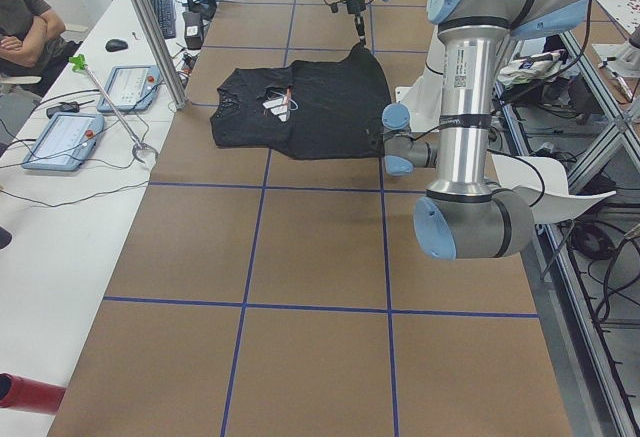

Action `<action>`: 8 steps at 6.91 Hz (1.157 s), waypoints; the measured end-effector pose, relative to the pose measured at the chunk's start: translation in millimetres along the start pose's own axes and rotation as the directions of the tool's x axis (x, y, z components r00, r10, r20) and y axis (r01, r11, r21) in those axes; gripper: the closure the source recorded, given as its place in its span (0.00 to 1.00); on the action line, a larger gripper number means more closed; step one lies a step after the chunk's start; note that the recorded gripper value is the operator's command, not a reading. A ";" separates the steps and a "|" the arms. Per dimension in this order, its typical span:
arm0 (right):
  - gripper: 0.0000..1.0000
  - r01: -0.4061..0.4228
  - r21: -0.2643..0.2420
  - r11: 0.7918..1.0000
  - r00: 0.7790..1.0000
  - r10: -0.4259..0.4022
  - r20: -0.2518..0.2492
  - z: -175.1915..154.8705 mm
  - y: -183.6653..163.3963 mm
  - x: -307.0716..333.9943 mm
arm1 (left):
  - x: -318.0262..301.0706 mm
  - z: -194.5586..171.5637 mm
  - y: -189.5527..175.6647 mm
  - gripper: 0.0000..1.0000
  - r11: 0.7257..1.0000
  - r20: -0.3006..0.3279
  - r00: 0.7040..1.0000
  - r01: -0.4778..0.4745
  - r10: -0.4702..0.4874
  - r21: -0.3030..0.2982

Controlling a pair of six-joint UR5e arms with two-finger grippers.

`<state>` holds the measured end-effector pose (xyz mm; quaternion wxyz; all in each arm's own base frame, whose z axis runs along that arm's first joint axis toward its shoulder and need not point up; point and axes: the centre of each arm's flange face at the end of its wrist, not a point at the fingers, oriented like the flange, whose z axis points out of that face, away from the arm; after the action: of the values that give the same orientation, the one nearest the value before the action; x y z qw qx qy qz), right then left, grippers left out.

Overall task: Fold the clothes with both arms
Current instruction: 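Pinch both hem corners with the left and right grippers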

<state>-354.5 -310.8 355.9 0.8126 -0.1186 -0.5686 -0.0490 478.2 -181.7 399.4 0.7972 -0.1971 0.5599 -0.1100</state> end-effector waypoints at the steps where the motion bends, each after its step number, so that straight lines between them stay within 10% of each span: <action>1: 1.00 -0.001 0.000 1.000 1.000 0.001 0.001 -1.0 -0.4 0.1 | 0.1 0.2 0.2 0.16 1.000 0.000 1.000 0.000 0.000 0.000; 4: 1.00 -0.006 -0.005 1.000 1.000 0.006 0.008 -7.1 -2.8 1.1 | 0.4 0.9 0.7 0.17 1.000 0.000 1.000 0.000 0.000 -0.002; 8: 1.00 -0.009 -0.002 1.000 1.000 0.009 0.009 -9.4 -4.7 2.2 | 0.0 1.6 -0.3 0.59 1.000 0.001 1.000 0.001 -0.001 0.000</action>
<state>-346.2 -317.5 355.5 0.8102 -0.1224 -0.5714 -0.0454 479.7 -181.6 400.0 0.7975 -0.1976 0.5593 -0.1102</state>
